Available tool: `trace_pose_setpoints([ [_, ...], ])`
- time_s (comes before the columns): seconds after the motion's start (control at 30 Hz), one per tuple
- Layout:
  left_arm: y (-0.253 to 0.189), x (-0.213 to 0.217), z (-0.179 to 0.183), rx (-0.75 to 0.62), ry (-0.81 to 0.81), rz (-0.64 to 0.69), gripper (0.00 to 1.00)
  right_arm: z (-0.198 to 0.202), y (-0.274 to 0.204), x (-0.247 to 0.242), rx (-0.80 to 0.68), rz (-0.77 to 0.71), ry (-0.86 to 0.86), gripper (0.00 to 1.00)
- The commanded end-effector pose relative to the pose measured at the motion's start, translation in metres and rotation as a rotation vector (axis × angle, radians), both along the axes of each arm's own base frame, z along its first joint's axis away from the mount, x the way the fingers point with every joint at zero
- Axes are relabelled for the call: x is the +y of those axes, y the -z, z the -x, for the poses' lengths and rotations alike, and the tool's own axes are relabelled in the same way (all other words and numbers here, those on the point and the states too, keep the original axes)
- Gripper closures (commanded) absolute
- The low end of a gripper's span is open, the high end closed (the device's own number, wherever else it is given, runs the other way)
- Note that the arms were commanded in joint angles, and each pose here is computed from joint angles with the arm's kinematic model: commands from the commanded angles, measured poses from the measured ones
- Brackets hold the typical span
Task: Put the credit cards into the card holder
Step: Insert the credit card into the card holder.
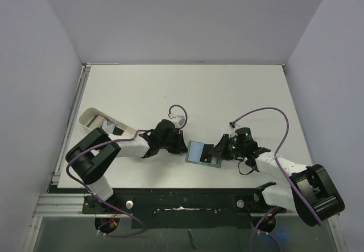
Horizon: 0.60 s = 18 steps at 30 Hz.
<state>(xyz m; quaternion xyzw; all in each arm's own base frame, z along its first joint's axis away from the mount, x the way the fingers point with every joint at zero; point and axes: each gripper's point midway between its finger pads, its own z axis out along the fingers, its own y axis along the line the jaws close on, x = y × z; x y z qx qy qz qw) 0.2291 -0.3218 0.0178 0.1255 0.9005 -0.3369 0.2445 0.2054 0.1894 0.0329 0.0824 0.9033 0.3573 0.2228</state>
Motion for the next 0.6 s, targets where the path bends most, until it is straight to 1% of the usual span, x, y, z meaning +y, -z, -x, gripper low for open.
trace_pose_setpoints([
  [0.0,0.0054,-0.002,0.0024,0.008,0.017,-0.03,1.0,0.0012,0.0062,0.0013,-0.019,-0.037,-0.054,0.97],
  [0.13,0.0059,-0.0019,0.0041,0.015,0.012,-0.032,1.0,0.0,0.0035,0.0052,-0.031,-0.082,-0.077,0.97],
  [0.57,0.0069,0.0021,0.0101,0.022,-0.012,-0.036,1.0,-0.0003,0.0054,0.0079,-0.026,-0.132,-0.091,0.98],
])
